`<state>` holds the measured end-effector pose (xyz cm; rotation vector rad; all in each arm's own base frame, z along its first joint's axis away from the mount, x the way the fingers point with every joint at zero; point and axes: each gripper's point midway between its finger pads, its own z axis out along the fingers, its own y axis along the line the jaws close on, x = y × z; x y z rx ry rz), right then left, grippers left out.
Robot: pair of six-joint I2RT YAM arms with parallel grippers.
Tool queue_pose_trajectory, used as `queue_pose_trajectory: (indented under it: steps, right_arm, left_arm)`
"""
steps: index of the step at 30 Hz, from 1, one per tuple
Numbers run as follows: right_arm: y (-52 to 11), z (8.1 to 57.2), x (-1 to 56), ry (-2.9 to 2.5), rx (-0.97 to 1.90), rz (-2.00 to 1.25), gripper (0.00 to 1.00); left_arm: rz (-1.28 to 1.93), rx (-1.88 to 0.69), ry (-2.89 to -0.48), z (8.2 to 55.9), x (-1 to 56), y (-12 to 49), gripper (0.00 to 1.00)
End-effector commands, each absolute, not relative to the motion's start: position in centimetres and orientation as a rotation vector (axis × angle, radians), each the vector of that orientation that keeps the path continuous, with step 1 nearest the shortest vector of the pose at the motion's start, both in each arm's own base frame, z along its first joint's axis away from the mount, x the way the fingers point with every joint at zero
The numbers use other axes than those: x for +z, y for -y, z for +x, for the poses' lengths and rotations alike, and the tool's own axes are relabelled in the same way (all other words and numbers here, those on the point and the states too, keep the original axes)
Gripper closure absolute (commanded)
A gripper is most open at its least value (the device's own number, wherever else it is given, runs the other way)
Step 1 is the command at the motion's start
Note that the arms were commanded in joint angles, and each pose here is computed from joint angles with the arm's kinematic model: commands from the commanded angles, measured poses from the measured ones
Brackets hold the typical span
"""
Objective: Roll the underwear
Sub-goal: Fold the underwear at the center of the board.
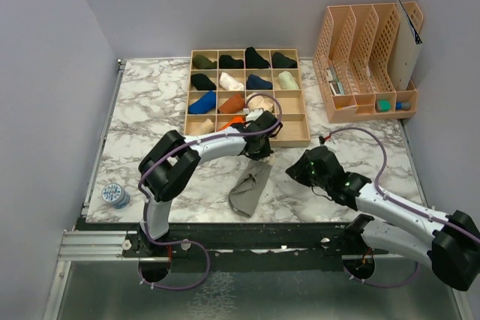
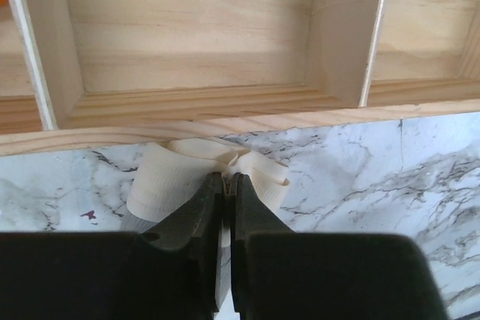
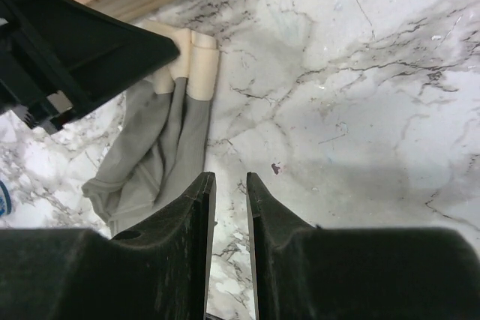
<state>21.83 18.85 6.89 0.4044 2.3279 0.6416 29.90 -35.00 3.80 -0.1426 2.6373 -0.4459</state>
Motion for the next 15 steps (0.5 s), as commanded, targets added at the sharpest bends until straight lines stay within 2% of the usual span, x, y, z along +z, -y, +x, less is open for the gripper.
queue_pose_trajectory:
  steps: [1,8,10,15]
  right_arm:
    - [-17.3,21.6,6.4,-2.326,0.555,0.430,0.73]
    - [-17.7,21.4,5.9,-2.354,0.560,0.408,0.73]
    - [-17.6,21.3,5.8,-2.354,0.556,0.412,0.73]
    - [-17.3,21.3,5.9,-2.336,0.564,0.422,0.72]
  left_arm:
    - [-0.243,-0.350,-2.623,29.4,2.7,35.0,0.82]
    - [-0.251,-0.373,-2.599,28.9,3.4,36.3,0.69]
    - [-0.252,-0.383,-2.593,28.7,3.8,36.6,0.62]
    - [-0.222,-0.442,-2.569,28.3,5.7,37.6,0.54]
